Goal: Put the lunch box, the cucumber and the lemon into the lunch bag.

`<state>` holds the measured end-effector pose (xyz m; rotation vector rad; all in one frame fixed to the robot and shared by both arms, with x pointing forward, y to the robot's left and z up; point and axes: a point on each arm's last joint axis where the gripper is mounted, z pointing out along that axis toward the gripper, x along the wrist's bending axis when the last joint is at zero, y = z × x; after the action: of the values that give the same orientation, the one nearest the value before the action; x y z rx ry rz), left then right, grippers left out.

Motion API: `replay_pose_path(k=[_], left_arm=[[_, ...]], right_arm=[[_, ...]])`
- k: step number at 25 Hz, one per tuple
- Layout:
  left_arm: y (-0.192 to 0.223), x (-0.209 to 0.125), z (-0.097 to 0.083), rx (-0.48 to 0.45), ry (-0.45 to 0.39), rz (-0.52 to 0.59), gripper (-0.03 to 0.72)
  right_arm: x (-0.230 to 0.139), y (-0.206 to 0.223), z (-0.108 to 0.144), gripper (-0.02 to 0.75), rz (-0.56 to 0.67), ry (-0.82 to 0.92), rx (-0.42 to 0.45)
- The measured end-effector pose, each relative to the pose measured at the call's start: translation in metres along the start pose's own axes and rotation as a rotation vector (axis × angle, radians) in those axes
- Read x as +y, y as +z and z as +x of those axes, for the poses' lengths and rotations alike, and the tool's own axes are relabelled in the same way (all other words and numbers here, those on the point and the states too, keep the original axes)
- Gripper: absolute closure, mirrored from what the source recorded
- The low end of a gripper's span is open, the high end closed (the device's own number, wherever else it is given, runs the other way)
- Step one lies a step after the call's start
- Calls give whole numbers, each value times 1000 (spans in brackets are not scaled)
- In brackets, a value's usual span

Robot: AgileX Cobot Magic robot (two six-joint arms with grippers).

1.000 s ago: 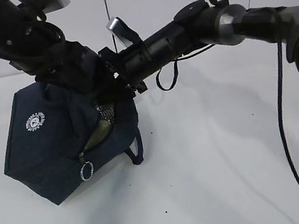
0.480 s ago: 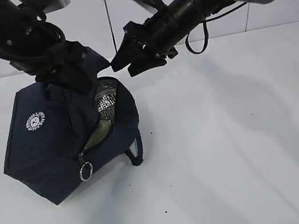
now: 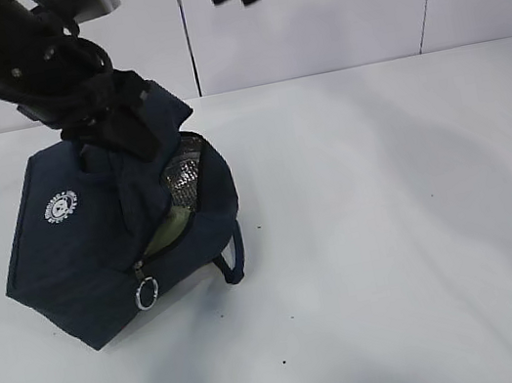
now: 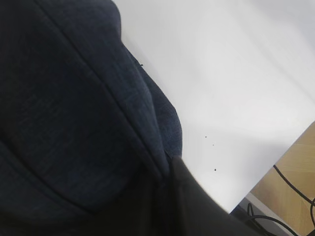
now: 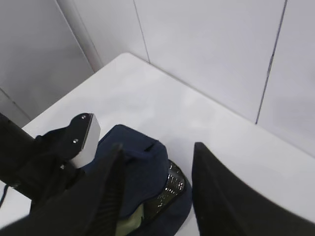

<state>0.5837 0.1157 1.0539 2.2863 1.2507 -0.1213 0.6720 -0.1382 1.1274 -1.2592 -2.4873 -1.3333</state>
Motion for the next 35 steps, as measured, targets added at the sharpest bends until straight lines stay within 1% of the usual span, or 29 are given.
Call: replay_pose_path(k=[6,8,11,13,17,22,24,27,29,32,35], left_arm=[[0,0,0,0,0,0,674],[0,0,0,1,0,-2,674],[0,0,0,1,0,-2,674],[0,0,0,1,0,-3,674],[0,0,0,1,0,-3,674],[0,0,0,1,0,-3,674],[0,0,0,1,0,-3,674],[0,0,0,1,0,-3,674],[0,0,0,1,0,-3,674],[0,0,0,1,0,-3,674],[0,0,0,1,0,-3,674]], right_arm=[[26,-87,58,388,-240,-147,-123],[28,-114,76,400,-294,-196,-167],[27,-150,103,407,-359,-255,-204],[24,-172,121,413,-404,-290,-221],[8,-206,149,435,-473,-328,-244],[-30,-227,169,440,-516,-346,-286],[-51,-228,172,440,-524,-343,-307],[-83,-218,165,440,-511,-320,-338],[-104,-201,152,441,-471,-290,-354],[-137,-160,122,441,-359,-209,-370],[-166,-126,95,441,-276,-134,-393]])
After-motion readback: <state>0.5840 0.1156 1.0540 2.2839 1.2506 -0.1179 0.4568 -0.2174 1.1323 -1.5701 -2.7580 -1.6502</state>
